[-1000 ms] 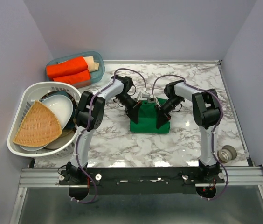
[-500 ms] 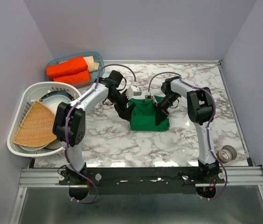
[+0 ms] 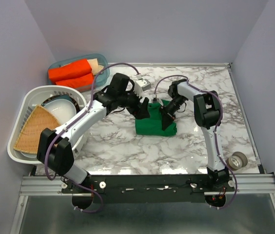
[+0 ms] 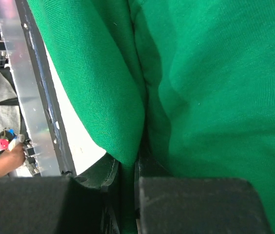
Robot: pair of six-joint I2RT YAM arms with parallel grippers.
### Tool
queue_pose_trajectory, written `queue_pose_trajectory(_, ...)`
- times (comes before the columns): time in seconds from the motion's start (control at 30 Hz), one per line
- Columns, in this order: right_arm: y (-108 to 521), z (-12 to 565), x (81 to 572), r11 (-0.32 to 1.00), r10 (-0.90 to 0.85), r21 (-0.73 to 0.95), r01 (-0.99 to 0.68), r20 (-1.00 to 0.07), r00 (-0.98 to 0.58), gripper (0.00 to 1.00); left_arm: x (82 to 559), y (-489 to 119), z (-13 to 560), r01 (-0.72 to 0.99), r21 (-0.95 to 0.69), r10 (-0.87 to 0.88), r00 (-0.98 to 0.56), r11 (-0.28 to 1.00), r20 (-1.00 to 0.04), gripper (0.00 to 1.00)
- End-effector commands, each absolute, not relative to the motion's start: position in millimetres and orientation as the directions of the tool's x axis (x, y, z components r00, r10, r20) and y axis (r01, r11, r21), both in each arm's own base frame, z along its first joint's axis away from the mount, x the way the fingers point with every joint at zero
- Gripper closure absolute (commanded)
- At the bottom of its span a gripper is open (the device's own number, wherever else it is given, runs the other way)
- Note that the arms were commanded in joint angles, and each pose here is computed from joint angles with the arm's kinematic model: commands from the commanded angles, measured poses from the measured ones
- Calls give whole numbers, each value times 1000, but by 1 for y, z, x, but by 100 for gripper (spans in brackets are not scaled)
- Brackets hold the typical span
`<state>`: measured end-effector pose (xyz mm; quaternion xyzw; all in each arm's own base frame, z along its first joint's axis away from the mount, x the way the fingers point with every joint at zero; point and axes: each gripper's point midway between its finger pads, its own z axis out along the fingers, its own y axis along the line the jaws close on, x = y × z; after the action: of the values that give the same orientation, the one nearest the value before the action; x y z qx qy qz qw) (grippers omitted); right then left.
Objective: Roll the t-shirts
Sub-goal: Roll the T-shirt to the center of the board.
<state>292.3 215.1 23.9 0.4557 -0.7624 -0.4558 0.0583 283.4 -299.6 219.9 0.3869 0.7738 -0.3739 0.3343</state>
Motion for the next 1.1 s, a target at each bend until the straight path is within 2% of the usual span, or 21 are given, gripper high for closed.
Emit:
queue_pose_trajectory(0.0, 198, 10, 280, 229, -798, 776, -587, -196, -570, 84, 272, -305, 189, 959, -40, 566, -199, 281, -800, 27)
queue_pose_trajectory(0.03, 198, 9, 280, 233, -796, 778, -583, -192, -574, 83, 270, -302, 167, 964, 53, 629, -129, 262, -767, 28)
queue_pose_trajectory(0.07, 198, 9, 281, 240, -793, 779, -580, -188, -580, 83, 271, -299, 165, 971, 162, 654, 6, 178, -756, 27)
queue_pose_trajectory(0.13, 199, 8, 281, 248, -790, 783, -570, -177, -587, 83, 265, -294, 143, 971, 216, 670, 92, 104, -737, 19)
queue_pose_trajectory(0.2, 199, 7, 282, 249, -787, 785, -567, -177, -591, 83, 256, -294, 137, 966, 260, 653, 191, 9, -733, 18)
queue_pose_trajectory(0.3, 200, 7, 281, 248, -787, 786, -566, -177, -591, 83, 246, -292, 117, 962, 266, 661, 237, -57, -712, 18)
queue_pose_trajectory(0.7, 201, 9, 279, 232, -787, 789, -569, -192, -586, 83, 257, -302, 82, 962, 258, 714, 244, -91, -656, 18)
queue_pose_trajectory(1.07, 201, 8, 280, 244, -784, 791, -561, -180, -594, 81, 267, -286, 26, 966, 223, 827, 228, -128, -514, 18)
